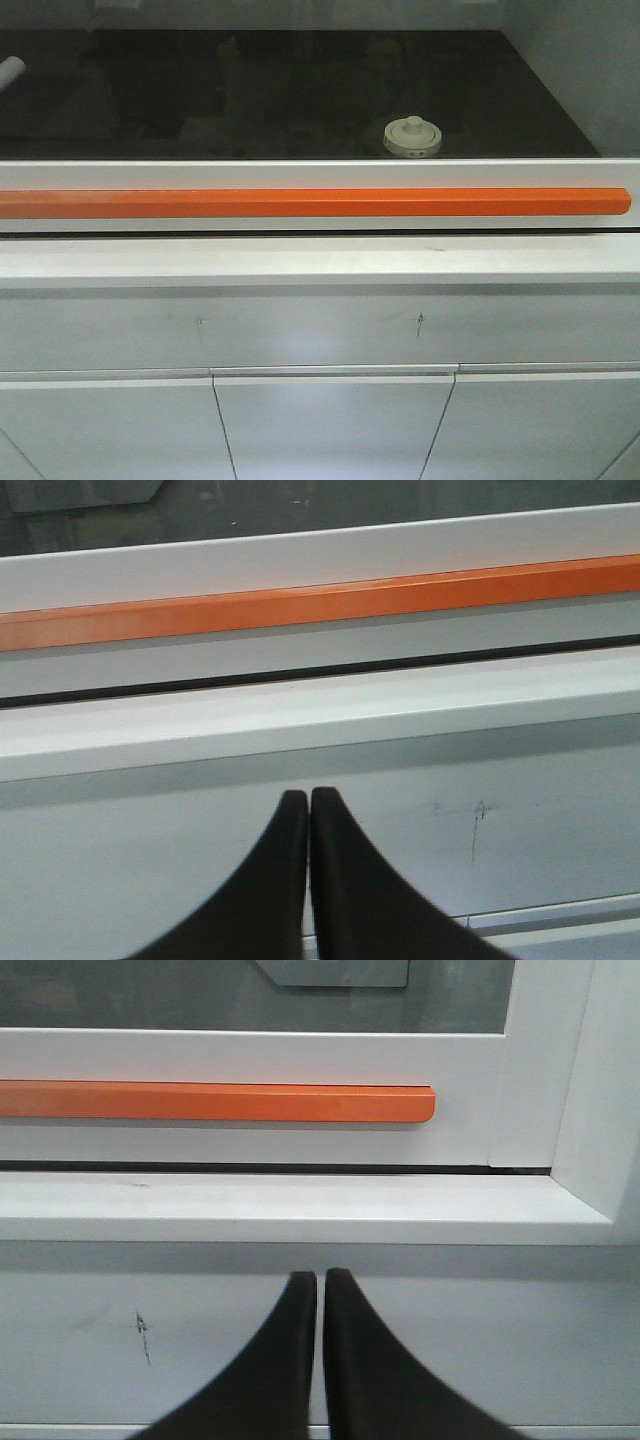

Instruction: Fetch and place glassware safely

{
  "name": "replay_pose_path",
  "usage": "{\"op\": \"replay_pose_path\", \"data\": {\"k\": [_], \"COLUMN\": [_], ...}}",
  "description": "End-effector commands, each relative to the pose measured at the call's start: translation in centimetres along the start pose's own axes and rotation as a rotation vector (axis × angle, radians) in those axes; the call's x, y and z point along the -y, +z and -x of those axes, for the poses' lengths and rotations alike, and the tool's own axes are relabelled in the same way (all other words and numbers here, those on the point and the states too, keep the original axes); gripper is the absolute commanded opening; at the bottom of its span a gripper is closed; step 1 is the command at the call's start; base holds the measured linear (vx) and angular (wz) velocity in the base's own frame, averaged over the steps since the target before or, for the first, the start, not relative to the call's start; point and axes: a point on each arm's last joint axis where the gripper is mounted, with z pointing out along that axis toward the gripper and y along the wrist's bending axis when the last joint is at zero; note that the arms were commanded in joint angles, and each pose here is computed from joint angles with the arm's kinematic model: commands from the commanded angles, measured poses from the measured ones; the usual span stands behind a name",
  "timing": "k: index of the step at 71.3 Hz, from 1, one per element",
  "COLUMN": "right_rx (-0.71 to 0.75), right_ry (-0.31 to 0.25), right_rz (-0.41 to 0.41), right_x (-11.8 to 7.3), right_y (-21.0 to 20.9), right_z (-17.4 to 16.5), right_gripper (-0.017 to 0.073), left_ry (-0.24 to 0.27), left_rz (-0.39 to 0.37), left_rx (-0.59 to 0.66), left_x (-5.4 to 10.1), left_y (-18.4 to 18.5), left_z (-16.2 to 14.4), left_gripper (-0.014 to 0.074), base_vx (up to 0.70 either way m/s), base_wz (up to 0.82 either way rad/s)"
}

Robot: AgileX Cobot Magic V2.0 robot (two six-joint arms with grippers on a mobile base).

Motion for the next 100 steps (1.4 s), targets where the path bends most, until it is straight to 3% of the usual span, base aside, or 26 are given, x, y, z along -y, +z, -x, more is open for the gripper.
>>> {"op": "replay_pose_path", "data": {"k": [1, 100], "right_rx": [0.069, 0.111], "right_ry": [-0.008, -0.008], "right_rz": [-0.017, -0.022], "right_x": [0.10, 0.15], "right_y": [0.00, -0.04], "right_z": [0.08, 0.47], "right_gripper": [-0.0003, -0.0003], "left_ry": [-0.008, -0.023], "left_rz": [-0.001, -0.001], "left_rx": [0.056, 0.085], "left_x": [0.00, 0.00], "left_y": [0.08, 0.06], "left_z": [-0.18, 0.07], "left_gripper": [-0.0007, -0.0007], "base_vx": [0.00, 0.00], "base_wz": [0.00, 0.00]}}
